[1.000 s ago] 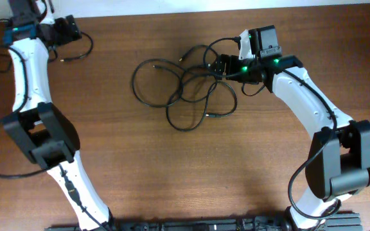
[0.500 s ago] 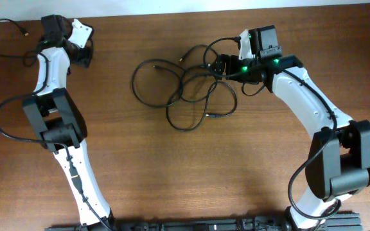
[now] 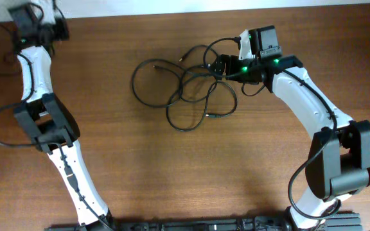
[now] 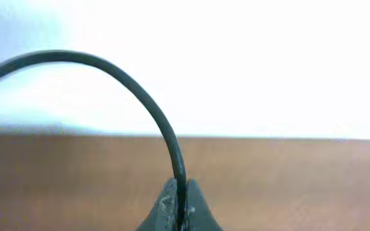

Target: Untangle cables

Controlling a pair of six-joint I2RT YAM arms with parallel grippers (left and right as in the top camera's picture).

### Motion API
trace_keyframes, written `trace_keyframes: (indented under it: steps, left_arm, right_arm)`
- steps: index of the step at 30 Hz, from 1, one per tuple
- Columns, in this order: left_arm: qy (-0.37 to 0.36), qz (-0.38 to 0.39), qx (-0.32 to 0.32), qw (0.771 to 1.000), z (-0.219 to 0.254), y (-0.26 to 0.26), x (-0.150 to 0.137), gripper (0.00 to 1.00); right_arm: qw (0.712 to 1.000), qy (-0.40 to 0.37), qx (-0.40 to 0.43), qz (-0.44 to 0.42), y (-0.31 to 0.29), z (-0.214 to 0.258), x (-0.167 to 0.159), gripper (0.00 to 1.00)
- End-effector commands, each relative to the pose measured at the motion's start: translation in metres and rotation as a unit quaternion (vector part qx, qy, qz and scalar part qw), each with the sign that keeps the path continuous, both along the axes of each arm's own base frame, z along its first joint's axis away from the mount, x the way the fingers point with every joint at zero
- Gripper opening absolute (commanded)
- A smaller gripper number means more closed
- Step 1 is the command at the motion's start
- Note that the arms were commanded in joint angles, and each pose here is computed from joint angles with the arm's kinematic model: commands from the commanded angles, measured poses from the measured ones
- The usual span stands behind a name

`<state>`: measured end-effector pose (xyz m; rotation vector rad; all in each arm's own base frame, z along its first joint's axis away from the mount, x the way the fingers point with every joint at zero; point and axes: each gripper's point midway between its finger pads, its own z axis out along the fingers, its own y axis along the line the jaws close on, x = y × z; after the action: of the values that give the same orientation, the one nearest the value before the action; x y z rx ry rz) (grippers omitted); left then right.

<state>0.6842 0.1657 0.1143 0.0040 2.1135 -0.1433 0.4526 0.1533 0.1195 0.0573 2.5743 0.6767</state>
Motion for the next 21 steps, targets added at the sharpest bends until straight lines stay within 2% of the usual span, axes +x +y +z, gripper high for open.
trace_keyframes:
  steps: [1,2,3,4,6,7,8,9,10,11,12,14,16,21]
  left_arm:
    - [-0.095,0.017,-0.05,0.994,0.068,0.004,0.018,0.0]
    - [-0.071,0.057,-0.036,0.995,0.055,0.017,0.015,0.15]
    - [-0.032,0.107,-0.019,0.994,0.038,0.034,0.006,0.74]
    - [-0.001,0.136,-0.008,0.991,0.024,0.043,-0.002,0.99]
    - [0.036,0.124,-0.018,0.991,0.009,0.035,-0.011,0.99]
    - [0.032,0.063,-0.059,0.996,0.013,0.01,-0.01,0.99]
    - [0.022,-0.004,-0.123,0.992,0.026,-0.022,-0.011,0.99]
    - [0.027,-0.039,-0.213,0.976,0.04,-0.047,-0.015,0.99]
    - [0.047,-0.049,-0.283,0.957,0.045,-0.062,-0.021,0.99]
    - [0.068,-0.044,-0.306,0.948,0.043,-0.069,-0.025,0.99]
    - [0.116,-0.022,-0.313,0.942,0.033,-0.078,-0.038,0.99]
    - [0.215,0.104,-0.236,0.942,0.002,-0.072,-0.068,0.99]
    - [0.264,0.148,-0.186,0.935,-0.016,-0.076,-0.086,0.99]
    - [0.272,0.149,-0.178,0.934,-0.019,-0.082,-0.088,0.99]
  right_arm:
    - [1.0,-0.004,-0.004,0.001,-0.002,0.001,0.002,0.99]
    - [1.0,-0.004,-0.004,0.001,-0.002,0.001,0.002,0.99]
    - [1.0,-0.004,-0.004,0.001,-0.002,0.001,0.002,0.99]
    - [1.0,-0.004,-0.004,0.001,-0.002,0.001,0.002,0.99]
    - [1.0,-0.004,-0.004,0.001,-0.002,0.001,0.002,0.99]
    - [1.0,-0.004,-0.004,0.001,-0.002,0.001,0.002,0.99]
    - [1.0,-0.004,-0.004,0.001,-0.002,0.001,0.002,0.99]
    - [1.0,-0.004,-0.004,0.001,-0.002,0.001,0.002,0.99]
    - [1.0,-0.004,-0.004,0.001,-0.002,0.001,0.002,0.99]
    - [1.0,-0.004,-0.004,0.001,-0.002,0.001,0.002,0.99]
    - [1.0,-0.004,-0.004,0.001,-0.002,0.001,0.002,0.99]
    - [1.0,-0.004,-0.004,0.001,-0.002,0.001,0.002,0.99]
    - [1.0,-0.004,-0.004,0.001,-0.002,0.001,0.002,0.99]
    - [1.0,-0.004,-0.004,0.001,-0.002,0.001,0.002,0.99]
